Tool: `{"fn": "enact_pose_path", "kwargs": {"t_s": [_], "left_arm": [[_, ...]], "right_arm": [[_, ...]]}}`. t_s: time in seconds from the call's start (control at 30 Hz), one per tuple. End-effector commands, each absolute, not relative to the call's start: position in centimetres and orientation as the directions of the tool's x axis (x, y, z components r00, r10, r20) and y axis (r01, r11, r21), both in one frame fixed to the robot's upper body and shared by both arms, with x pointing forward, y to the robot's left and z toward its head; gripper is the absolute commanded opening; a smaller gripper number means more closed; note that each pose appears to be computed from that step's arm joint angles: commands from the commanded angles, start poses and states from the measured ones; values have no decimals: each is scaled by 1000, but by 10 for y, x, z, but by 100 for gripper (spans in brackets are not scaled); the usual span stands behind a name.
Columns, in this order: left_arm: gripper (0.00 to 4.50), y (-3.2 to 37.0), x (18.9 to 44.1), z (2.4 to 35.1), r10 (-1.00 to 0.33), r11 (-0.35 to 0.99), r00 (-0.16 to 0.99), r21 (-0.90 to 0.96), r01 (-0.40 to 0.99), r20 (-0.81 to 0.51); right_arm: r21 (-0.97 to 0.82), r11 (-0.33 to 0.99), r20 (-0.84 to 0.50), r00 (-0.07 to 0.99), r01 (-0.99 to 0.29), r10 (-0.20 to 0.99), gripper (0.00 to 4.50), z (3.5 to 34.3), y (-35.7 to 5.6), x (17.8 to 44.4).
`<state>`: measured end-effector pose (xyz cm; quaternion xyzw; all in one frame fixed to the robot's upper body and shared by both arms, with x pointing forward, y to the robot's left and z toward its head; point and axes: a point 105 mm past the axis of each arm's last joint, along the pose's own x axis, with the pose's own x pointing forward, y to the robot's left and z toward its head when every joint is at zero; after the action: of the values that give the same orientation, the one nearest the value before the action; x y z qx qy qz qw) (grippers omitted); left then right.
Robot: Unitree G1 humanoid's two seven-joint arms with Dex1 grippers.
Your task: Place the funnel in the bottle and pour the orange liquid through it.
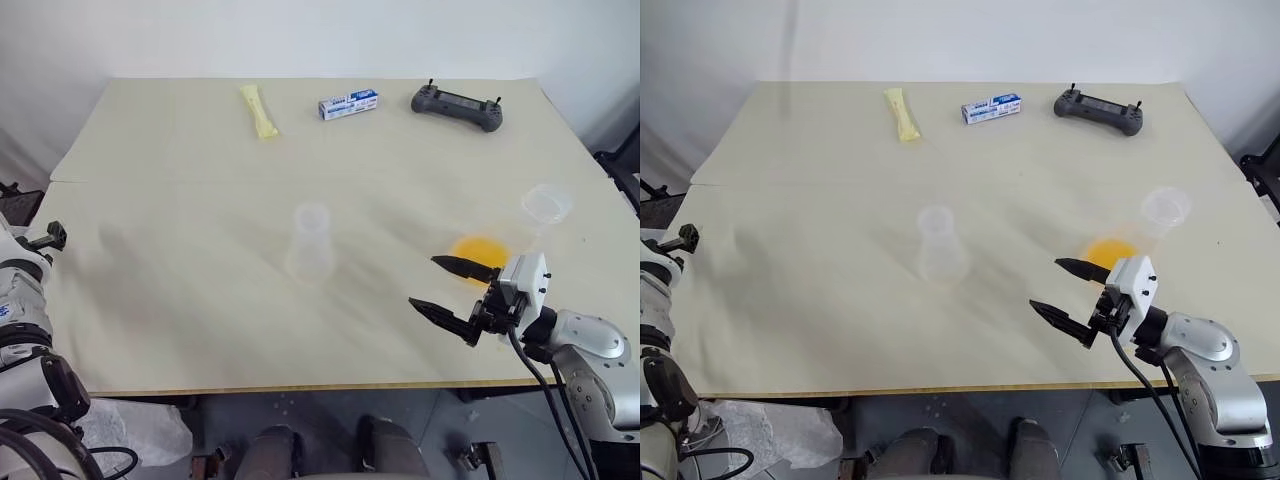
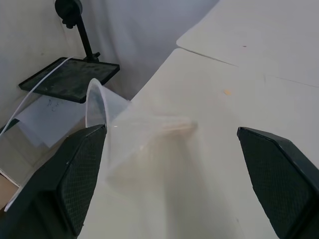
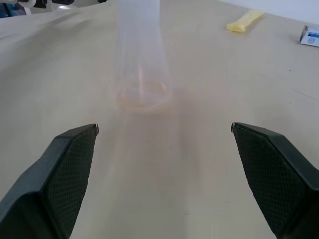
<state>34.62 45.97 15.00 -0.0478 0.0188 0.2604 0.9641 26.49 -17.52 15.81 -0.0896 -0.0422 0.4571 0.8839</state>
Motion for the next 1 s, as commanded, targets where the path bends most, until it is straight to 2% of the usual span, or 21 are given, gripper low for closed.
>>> {"fn": "enact_pose_path", "kwargs": {"t_s": [0.03,0.47,0.57,0.63,0.97,1.0], "left_arm": [[446,468,344,170,521,851,853,-64,-521,-12],[446,462,350,166,498,863,866,-74,-500,-51],[385,460,351,166,492,865,869,-81,-495,-52],[329,460,352,166,489,867,870,-82,-492,-53],[7,459,353,168,477,873,877,-80,-481,-57],[3,459,353,168,476,874,878,-80,-479,-57]], "right_arm": [[-239,571,23,583,-785,812,450,171,-178,261],[-243,575,23,588,-781,808,450,171,-178,263],[-244,578,24,591,-779,806,450,171,-179,263],[-246,579,24,592,-778,806,450,171,-179,264],[-252,586,27,600,-770,800,450,172,-181,267],[-253,586,27,600,-770,800,450,172,-181,267]]}}
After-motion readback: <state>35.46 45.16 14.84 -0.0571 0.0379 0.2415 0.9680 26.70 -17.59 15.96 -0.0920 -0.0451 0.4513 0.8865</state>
